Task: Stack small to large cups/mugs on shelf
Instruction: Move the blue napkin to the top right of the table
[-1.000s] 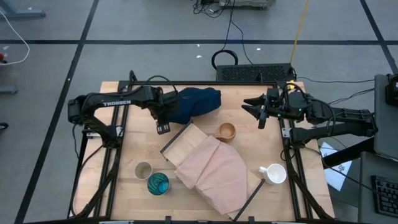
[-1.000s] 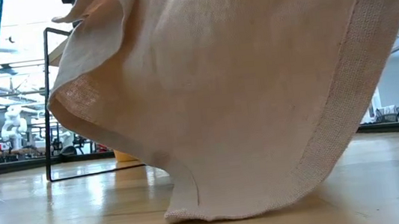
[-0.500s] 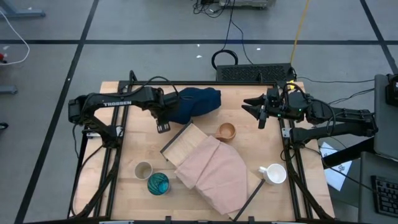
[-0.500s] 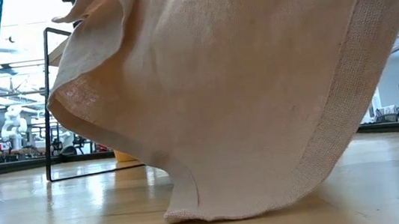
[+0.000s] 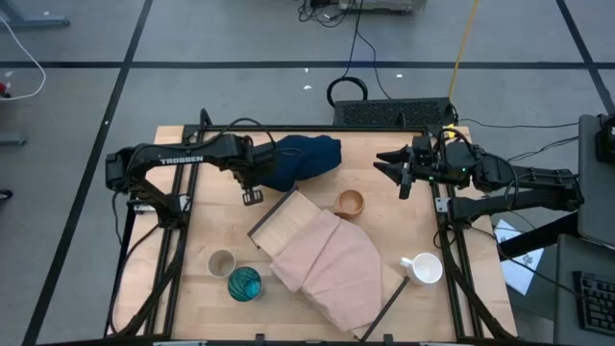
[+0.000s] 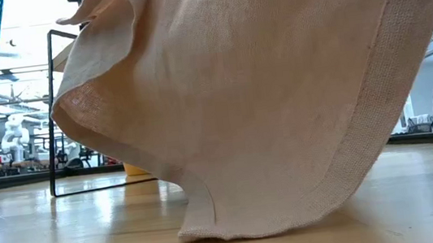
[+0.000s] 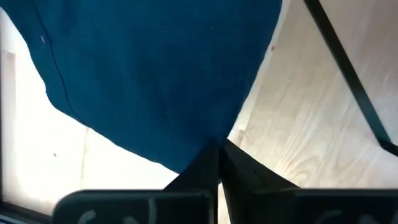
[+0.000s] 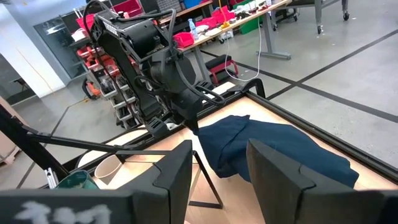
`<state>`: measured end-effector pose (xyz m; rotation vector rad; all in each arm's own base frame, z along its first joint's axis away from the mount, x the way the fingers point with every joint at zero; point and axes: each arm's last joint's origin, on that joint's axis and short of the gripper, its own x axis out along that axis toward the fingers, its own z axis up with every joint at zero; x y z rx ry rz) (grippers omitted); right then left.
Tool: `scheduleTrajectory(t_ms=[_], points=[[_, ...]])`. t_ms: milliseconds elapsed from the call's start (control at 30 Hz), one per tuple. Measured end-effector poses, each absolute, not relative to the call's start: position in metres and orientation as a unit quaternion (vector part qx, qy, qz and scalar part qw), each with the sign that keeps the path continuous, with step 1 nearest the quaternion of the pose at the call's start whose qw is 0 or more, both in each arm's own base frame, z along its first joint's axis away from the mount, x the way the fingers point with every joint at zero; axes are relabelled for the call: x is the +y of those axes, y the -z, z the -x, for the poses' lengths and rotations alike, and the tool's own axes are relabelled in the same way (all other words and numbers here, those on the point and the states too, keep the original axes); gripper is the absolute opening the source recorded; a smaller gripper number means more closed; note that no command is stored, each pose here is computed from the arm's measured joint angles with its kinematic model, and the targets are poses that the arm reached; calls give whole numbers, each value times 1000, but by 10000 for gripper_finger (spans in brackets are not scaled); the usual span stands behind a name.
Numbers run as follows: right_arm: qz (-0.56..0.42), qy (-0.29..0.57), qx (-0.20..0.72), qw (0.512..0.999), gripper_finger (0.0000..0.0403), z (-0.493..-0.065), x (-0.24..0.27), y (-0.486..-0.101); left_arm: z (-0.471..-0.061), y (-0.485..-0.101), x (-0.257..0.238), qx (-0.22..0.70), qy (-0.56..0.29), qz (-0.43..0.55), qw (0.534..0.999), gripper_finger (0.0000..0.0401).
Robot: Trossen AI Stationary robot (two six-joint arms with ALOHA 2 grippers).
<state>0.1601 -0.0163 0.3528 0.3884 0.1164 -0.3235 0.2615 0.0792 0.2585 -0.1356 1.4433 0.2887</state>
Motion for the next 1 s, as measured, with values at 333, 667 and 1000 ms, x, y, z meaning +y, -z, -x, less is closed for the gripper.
scheduleTrajectory(t_ms=[333, 667, 1000], points=[[-192, 161, 57, 967, 146, -160, -16, -353, -255, -272, 77, 633, -163, 101, 750, 2], [-190, 161, 58, 967, 146, -161, -16, -352, -248, -354, 80, 501, -205, 124, 832, 1], [-187, 161, 59, 967, 146, -161, -16, -352, -245, -415, 89, 385, -241, 118, 883, 0]])
